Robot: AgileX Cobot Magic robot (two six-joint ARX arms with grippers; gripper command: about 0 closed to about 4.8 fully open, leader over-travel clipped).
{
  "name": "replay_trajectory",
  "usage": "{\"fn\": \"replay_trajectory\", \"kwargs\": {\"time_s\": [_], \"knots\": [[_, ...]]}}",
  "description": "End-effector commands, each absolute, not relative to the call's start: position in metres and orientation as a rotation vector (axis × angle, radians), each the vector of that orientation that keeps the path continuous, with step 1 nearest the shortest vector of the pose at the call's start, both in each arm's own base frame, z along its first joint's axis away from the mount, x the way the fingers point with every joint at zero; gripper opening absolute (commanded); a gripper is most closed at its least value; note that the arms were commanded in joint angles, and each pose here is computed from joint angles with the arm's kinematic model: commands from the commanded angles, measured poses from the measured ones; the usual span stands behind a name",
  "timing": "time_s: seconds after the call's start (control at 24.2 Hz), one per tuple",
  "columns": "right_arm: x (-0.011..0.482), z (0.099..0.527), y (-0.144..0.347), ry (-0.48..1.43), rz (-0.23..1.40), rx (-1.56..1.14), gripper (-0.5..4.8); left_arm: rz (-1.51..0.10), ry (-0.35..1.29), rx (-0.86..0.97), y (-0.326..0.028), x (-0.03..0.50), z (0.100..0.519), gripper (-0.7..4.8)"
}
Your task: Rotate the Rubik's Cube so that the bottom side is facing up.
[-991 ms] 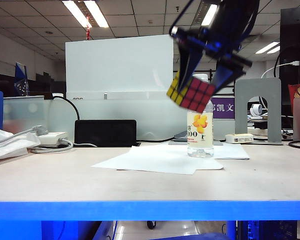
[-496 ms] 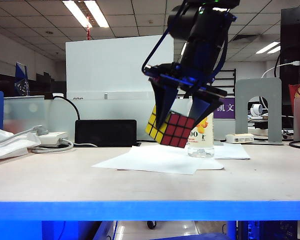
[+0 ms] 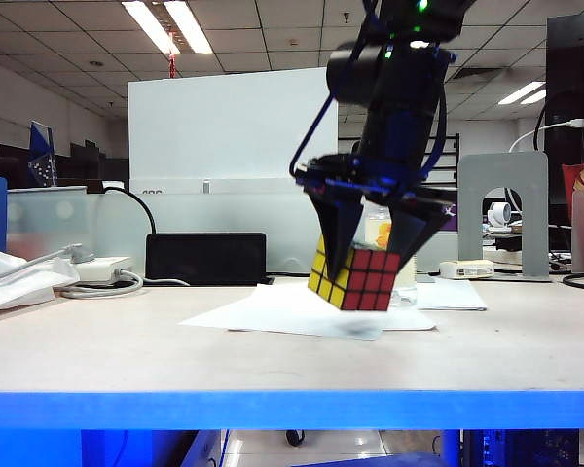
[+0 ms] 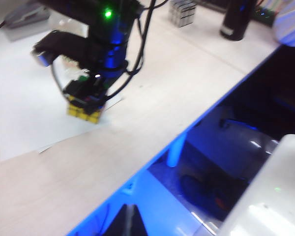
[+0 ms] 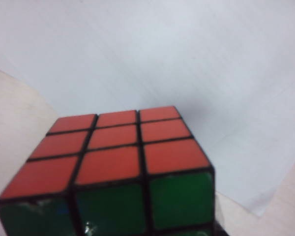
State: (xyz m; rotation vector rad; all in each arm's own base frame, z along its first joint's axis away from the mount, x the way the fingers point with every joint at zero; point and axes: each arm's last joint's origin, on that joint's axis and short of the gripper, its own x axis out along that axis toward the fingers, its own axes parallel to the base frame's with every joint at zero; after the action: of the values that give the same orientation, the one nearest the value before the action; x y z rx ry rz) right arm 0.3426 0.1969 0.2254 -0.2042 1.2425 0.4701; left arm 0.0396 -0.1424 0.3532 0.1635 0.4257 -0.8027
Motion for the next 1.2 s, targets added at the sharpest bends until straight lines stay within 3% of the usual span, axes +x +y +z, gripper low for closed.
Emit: {"fn": "replay_trajectory", "kwargs": {"time_s": [0.04, 0.66, 0.91, 1.16, 1.2], "knots": [[0.344, 0.217, 0.199, 1.277, 0.471, -0.216, 2.97, -0.777, 0.417, 0.146, -0.141, 0.040, 0.355, -0.06], [0.350, 0.197, 0.202, 1.308, 0.475, -0.246, 3.07, -0.773, 0.425, 0.157, -0.141, 0.040, 0.353, -0.05], [0.350, 0.183, 0.202, 1.368, 0.466, -0.262, 3.84, -0.771, 0.435, 0.165, -0.140, 0.040, 0.352, -0.05], [0.357, 0.186, 0.206, 1.289, 0.483, -0.242, 4.01, -0.767, 0.449, 0.176, -0.139, 0.040, 0.350, -0.05], [0.358, 0.187, 0.207, 1.273, 0.489, -0.236, 4.42, -0.767, 0.450, 0.177, -0.139, 0.040, 0.350, -0.05]]}}
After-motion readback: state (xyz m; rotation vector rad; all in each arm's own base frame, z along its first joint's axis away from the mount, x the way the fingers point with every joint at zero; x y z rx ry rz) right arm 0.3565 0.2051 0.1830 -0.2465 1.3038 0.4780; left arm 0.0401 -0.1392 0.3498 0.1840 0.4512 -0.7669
